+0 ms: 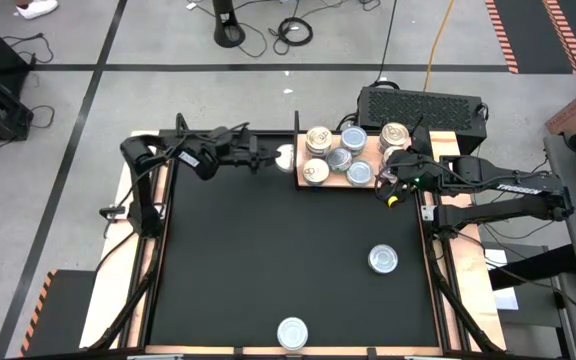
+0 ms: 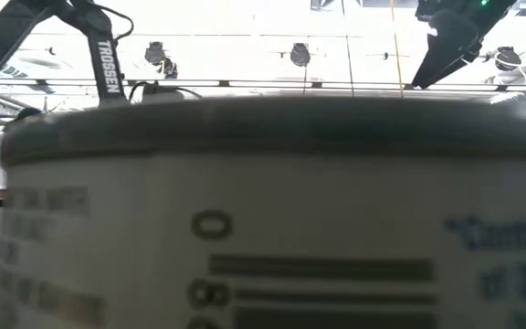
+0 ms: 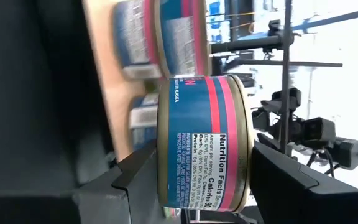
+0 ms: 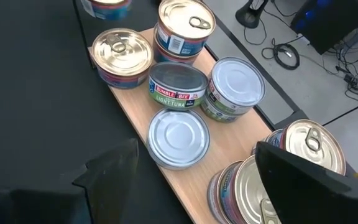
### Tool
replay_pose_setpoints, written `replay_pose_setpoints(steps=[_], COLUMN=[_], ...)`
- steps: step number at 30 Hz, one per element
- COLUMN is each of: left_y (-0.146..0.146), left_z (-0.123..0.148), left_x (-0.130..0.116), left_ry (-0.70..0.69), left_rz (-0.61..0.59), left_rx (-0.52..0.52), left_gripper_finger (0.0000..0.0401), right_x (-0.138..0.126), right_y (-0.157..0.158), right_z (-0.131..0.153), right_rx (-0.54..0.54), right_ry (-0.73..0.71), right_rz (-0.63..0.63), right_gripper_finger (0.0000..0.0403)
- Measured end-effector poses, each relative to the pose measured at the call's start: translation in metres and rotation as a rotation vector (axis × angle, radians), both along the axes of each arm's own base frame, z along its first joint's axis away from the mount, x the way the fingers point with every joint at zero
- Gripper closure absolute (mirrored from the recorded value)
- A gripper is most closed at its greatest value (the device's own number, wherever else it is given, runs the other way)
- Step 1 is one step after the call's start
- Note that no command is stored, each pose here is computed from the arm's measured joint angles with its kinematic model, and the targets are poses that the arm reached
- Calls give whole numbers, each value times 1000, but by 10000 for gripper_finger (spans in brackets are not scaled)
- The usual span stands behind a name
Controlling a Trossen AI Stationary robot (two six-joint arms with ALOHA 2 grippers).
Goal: Stack canned seafood by type on shelf
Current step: Adjust the blue pink tuna can on the shelf
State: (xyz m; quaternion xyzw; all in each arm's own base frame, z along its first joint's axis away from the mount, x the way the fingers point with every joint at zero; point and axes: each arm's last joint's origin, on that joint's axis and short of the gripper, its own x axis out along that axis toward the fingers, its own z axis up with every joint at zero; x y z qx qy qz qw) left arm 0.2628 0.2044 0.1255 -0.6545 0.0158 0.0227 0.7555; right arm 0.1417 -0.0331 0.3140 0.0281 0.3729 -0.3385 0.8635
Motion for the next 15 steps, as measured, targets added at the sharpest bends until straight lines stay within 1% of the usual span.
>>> replay_pose_setpoints(steps=[4, 8, 15], left_y=[3, 6, 10], left_z=[4, 0, -1], left_x=[14, 25, 45], left_ry=[-41, -26, -46], left_rz=[-12, -24, -53], left_rx=[35, 18, 12], left_gripper_finger=[187, 187, 187], right_x=[1, 1, 1], right_y=[0, 0, 0], right_z=[1, 1, 1], right_rx=[-2, -2, -1], right_ry=[-11, -14, -15], right_rz=[1, -1, -2], right_gripper_finger=[85, 85, 85])
